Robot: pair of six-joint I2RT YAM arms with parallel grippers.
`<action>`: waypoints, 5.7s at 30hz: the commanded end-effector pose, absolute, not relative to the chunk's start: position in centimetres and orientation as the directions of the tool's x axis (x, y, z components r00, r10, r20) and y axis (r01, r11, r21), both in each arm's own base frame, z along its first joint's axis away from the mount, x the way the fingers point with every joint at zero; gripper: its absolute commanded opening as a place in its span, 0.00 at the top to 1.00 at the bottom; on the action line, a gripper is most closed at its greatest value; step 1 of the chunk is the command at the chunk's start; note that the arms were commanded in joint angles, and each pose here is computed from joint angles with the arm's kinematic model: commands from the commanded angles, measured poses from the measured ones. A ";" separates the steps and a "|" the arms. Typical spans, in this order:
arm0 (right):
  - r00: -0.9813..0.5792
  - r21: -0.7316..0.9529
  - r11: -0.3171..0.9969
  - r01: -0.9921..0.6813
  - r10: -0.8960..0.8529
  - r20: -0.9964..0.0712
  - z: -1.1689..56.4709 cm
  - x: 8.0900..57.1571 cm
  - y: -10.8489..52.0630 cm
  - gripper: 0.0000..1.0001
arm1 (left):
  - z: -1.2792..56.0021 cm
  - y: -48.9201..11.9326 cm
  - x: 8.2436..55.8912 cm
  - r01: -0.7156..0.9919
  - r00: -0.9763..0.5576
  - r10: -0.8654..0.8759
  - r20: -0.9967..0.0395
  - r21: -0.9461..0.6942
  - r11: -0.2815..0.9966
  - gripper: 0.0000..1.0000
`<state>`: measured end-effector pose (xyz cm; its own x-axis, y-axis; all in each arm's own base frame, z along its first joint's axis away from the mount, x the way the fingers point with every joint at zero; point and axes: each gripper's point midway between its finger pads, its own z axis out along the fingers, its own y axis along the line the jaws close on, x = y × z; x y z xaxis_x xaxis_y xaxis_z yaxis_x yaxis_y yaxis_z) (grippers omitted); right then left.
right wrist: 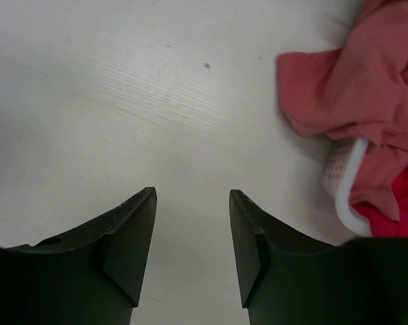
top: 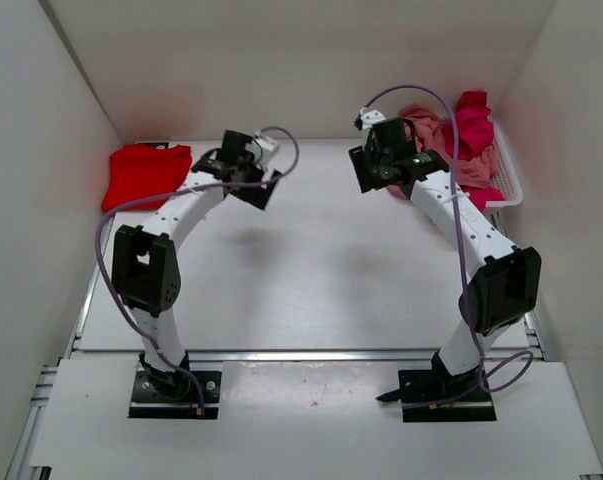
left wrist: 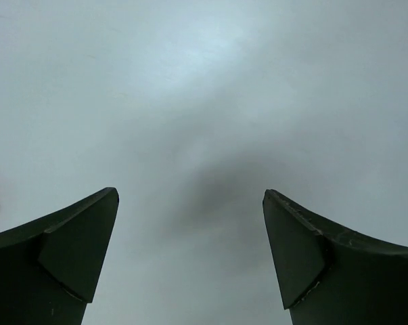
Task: Fold and stack the t-shirts
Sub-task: Put the neatly folded tshirt into the corner of the board with the left arm, then grab crumpled tshirt from bin with the right arm, then move the tshirt to the center of the board, then flatten out the tshirt
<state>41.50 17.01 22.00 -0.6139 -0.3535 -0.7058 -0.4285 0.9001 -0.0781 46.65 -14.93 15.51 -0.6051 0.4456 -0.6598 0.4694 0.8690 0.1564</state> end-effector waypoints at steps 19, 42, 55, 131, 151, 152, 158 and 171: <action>-0.439 -0.102 0.992 0.072 -0.061 -0.896 28.1 50.4 -4.0 0.51 | 11.3 -11.8 32.1 0.521 -0.750 0.455 -0.480 -0.006 0.853 0.01; -0.707 -0.143 0.983 0.112 -0.022 -0.707 13.5 46.1 -7.3 0.74 | 10.8 -11.4 33.2 0.567 -0.711 0.550 -0.437 0.107 0.817 0.02; -0.297 -0.170 0.928 0.332 -0.069 -0.952 34.6 52.0 -10.8 1.00 | 10.9 -11.7 33.7 0.575 -0.702 0.565 -0.433 0.123 0.809 0.02; -0.577 -0.001 0.856 -0.517 -0.350 -0.738 21.4 40.6 23.3 0.01 | 17.0 -2.9 38.5 0.282 -0.742 0.304 -0.597 0.134 0.950 0.01; -0.691 0.345 0.609 -0.714 -0.537 -0.484 7.9 33.9 30.0 1.00 | 17.0 -3.7 38.2 0.307 -0.742 0.304 -0.598 0.100 0.947 0.01; -0.624 0.395 0.484 -0.781 -0.564 -0.541 10.0 32.1 33.1 1.00 | 17.2 -3.8 38.2 0.306 -0.739 0.292 -0.607 0.085 0.948 0.02; -0.403 0.242 0.336 -0.910 -0.582 -0.706 17.1 30.4 38.4 1.00 | 17.4 -3.0 38.0 0.272 -0.754 0.222 -0.618 0.014 0.962 0.01; -0.690 0.056 0.895 -0.443 -0.300 -0.659 16.0 40.8 19.6 0.02 | 15.6 -18.3 29.1 0.827 -0.379 0.788 -0.486 0.205 0.524 0.01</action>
